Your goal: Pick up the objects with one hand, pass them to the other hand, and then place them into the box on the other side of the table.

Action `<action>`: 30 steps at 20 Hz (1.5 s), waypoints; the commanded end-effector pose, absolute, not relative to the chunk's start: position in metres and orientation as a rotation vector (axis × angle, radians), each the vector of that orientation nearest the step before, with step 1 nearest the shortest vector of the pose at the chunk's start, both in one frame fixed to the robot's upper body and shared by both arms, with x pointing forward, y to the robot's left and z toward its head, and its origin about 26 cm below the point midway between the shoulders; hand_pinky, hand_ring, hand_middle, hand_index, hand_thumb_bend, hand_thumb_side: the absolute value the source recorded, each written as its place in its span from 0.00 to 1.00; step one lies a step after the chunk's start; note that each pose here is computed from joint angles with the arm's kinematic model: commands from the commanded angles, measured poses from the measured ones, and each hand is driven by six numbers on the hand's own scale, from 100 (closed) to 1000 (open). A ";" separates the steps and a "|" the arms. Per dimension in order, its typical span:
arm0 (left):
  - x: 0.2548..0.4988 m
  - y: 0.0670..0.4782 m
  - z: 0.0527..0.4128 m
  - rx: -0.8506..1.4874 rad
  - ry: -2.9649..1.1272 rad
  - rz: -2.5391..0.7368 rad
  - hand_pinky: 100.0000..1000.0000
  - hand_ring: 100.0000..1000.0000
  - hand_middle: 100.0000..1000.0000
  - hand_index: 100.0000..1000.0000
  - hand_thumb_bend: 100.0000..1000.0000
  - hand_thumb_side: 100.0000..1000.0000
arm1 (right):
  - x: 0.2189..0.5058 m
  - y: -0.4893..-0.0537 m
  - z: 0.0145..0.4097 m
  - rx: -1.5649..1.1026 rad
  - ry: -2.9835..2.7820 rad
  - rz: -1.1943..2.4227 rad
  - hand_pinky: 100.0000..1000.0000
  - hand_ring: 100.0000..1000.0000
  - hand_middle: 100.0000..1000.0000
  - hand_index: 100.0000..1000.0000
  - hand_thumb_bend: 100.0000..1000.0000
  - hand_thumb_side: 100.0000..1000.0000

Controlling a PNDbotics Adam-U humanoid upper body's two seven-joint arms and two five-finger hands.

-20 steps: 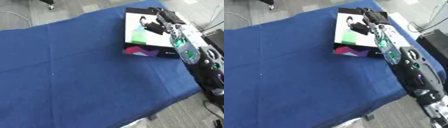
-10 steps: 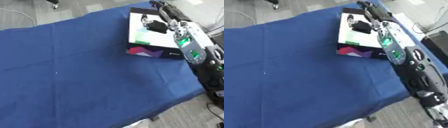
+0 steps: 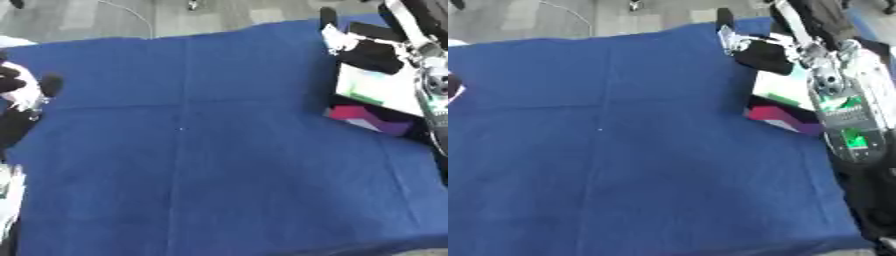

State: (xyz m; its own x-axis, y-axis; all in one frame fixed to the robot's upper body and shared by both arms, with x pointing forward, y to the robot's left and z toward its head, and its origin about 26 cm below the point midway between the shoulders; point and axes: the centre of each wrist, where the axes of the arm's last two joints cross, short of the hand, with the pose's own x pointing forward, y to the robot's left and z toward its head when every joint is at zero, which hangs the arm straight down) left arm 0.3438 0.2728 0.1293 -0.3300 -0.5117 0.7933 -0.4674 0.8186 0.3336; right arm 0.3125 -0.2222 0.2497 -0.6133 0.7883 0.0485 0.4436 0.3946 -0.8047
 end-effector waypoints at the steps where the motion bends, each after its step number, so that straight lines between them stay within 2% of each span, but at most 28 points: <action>1: 0.350 0.285 0.144 0.856 -1.945 -0.087 0.61 0.46 0.45 0.71 0.98 0.53 | 0.307 -0.203 0.252 -1.027 -2.331 1.145 0.63 0.90 0.86 1.00 0.00 0.41; 3: 0.354 0.288 0.148 0.913 -1.913 -0.116 0.61 0.46 0.46 0.71 0.99 0.52 | 0.306 -0.197 0.249 -1.039 -2.334 1.161 0.64 0.89 0.86 0.99 0.00 0.33; 6: 0.362 0.298 0.153 1.027 -1.833 -0.159 0.62 0.46 0.46 0.72 1.00 0.49 | 0.305 -0.190 0.244 -1.061 -2.320 1.166 0.65 0.89 0.86 0.99 0.00 0.26; 7: 0.365 0.304 0.153 1.064 -1.795 -0.167 0.62 0.47 0.47 0.73 1.00 0.47 | 0.304 -0.188 0.243 -1.071 -2.314 1.165 0.65 0.89 0.86 0.98 0.00 0.20; 13: 0.380 0.356 0.161 1.239 -1.531 -0.198 0.65 0.51 0.53 0.78 1.00 0.38 | 0.304 -0.186 0.242 -1.163 -2.300 1.124 0.65 0.88 0.83 0.97 0.00 0.22; 21: 0.394 0.425 0.172 1.362 -1.213 -0.287 0.70 0.58 0.62 0.81 1.00 0.35 | 0.304 -0.184 0.241 -1.218 -2.312 1.076 0.66 0.87 0.82 0.97 0.00 0.23; 30: 0.399 0.481 0.160 1.264 -1.025 -0.241 0.69 0.59 0.63 0.81 1.00 0.32 | 0.304 -0.179 0.243 -1.203 -2.339 1.054 0.65 0.88 0.82 0.97 0.00 0.22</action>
